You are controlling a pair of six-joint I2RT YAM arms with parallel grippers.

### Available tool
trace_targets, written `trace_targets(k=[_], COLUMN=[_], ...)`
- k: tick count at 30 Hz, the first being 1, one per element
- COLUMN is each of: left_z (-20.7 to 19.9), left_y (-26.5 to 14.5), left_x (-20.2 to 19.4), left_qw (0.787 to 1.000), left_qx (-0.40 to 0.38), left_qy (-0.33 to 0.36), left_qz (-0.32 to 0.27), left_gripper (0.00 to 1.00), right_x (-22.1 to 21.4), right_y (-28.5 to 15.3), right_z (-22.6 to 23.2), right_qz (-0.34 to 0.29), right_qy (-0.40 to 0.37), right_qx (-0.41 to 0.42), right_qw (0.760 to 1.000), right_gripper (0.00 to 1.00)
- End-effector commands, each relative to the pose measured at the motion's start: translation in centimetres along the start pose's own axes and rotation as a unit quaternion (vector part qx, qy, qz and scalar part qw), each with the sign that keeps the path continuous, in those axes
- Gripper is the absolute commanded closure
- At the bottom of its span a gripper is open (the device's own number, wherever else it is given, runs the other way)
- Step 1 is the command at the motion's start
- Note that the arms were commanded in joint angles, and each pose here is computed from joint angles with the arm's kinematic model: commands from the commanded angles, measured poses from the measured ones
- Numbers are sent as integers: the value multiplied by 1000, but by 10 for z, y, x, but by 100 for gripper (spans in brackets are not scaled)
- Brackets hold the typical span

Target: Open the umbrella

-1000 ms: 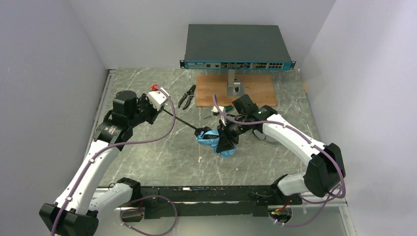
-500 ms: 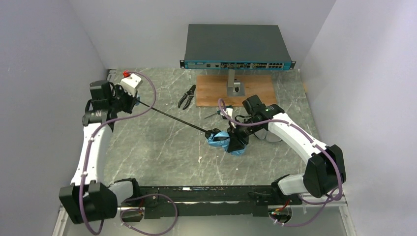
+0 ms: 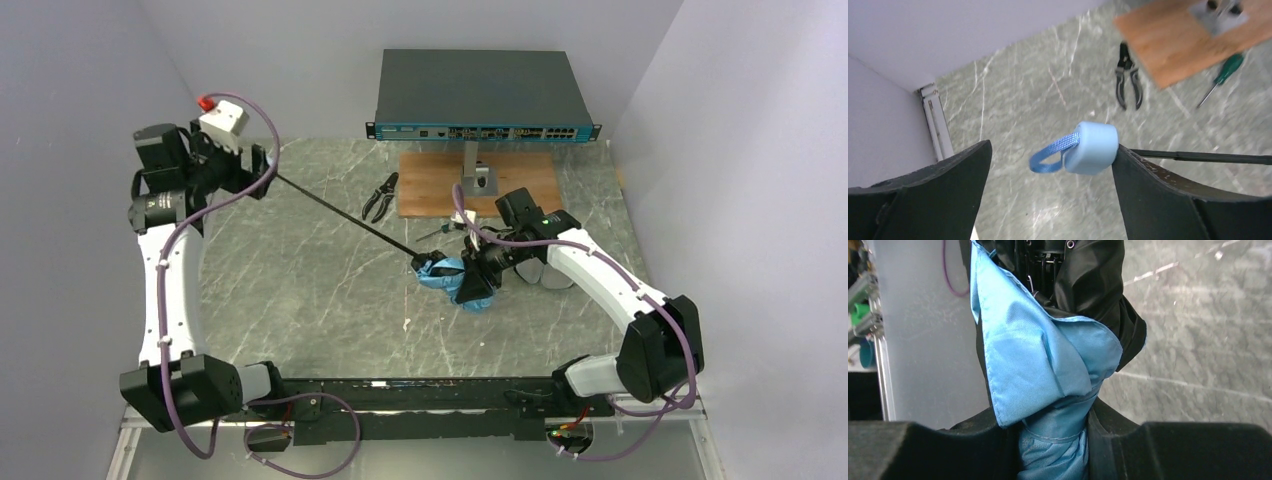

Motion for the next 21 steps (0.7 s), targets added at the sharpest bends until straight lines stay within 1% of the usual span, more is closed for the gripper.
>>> trace_targets(k=[1, 2, 6, 9, 11, 13, 16, 18, 21], left_z=[-12, -18, -34, -49, -65, -80, -98, -105, -118], left_y=[-35, -43, -68, -76, -76, -75, -75, -73, -75], left_x=[58, 61, 60, 47, 35, 19, 7, 5, 14], left_qw=[992, 989, 979, 976, 969, 959, 943, 930, 909], left_qx=[-26, -38, -58, -84, -137, -184, -208, -221, -251], left_qy=[-71, -79, -118, -130, -139, -160, -206, -241, -272], left_qz=[-101, -116, -154, -156, -152, -146, -156, -170, -191], left_gripper=[4, 1, 0, 0, 0, 0, 0, 0, 0], right_x=[39, 44, 61, 70, 76, 85, 106, 122, 149], right_y=[-9, -10, -12, -11, -11, -11, -2, 9, 19], right_z=[13, 15, 18, 16, 16, 20, 30, 40, 56], right_qz=[-91, -104, -139, -149, -159, -171, -185, -188, -193], right_qy=[1, -2, 4, 16, 11, 7, -24, -42, -68], right_qx=[17, 22, 39, 47, 56, 69, 87, 109, 137], right_qw=[996, 994, 990, 988, 986, 983, 978, 975, 969], right_gripper=[100, 100, 100, 100, 100, 100, 100, 100, 100])
Point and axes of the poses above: each gripper's point midway between its finger pads, its own y axis out along the fingers, its own z axis along the line the jaws close on, x = y × z, the point moved 7 cm from there along -y, back along the fingers, and after that the axes turned 1 degree about y, right-handed, at the moved point
